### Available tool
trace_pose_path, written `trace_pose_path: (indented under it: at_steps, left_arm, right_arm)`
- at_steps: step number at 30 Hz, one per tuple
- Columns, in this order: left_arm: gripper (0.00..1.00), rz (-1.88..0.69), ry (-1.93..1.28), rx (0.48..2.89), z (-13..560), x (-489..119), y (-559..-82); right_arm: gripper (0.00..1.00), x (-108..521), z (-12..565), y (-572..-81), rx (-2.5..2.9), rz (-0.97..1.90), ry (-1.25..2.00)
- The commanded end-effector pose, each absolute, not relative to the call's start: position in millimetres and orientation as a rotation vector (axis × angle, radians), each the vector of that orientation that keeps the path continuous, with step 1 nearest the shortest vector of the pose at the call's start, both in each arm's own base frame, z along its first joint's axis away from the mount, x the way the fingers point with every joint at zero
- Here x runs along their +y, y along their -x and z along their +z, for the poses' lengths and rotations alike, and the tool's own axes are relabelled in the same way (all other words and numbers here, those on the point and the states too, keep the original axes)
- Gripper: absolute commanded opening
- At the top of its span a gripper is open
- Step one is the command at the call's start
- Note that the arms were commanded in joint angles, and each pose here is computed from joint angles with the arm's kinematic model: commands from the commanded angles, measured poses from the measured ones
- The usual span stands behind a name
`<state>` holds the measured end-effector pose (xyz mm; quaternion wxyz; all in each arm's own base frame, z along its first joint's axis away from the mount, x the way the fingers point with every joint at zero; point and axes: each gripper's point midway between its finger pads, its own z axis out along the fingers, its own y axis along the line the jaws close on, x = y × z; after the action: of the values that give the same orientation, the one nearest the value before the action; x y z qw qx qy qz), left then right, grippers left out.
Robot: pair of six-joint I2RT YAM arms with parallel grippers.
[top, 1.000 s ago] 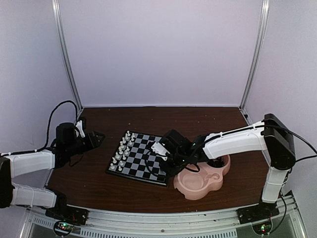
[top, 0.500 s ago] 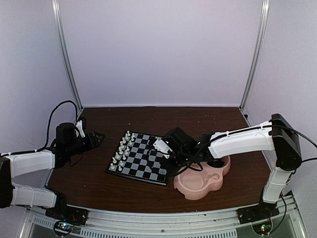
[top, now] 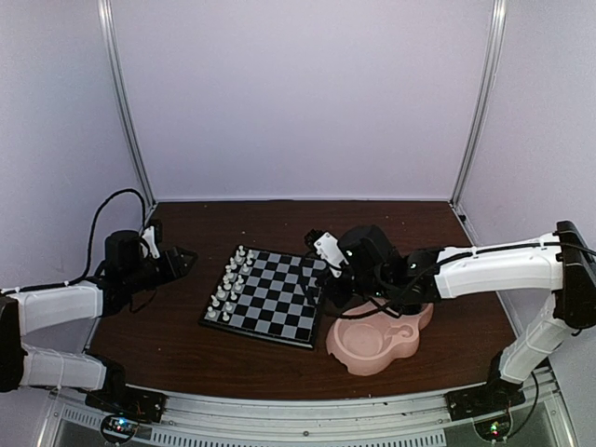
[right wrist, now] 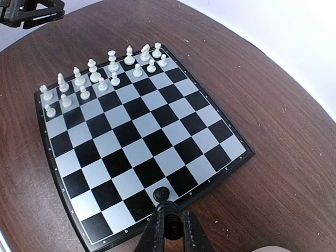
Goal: Set up the chess pieces on the board
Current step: Pick up the queen from the chessboard, then place the queen at d8.
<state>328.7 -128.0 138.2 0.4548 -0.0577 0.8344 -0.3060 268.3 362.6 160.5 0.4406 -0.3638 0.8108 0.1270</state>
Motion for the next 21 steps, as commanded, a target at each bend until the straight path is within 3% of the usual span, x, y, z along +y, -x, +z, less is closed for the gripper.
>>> trace_pose_path:
  at_steps: [1, 21]
  left_arm:
    - [0.60, -0.743, 0.101, 1.978, 164.7, -128.7, -332.7]
    - [0.59, -0.759, 0.095, 1.982, 165.3, -131.2, -332.3]
  right_arm:
    - [0.10, 358.1, 154.1, -289.1, 2.024, 0.263, 0.817]
    - [0.08, 381.2, 90.3, -329.9, 2.204, 0.374, 0.805]
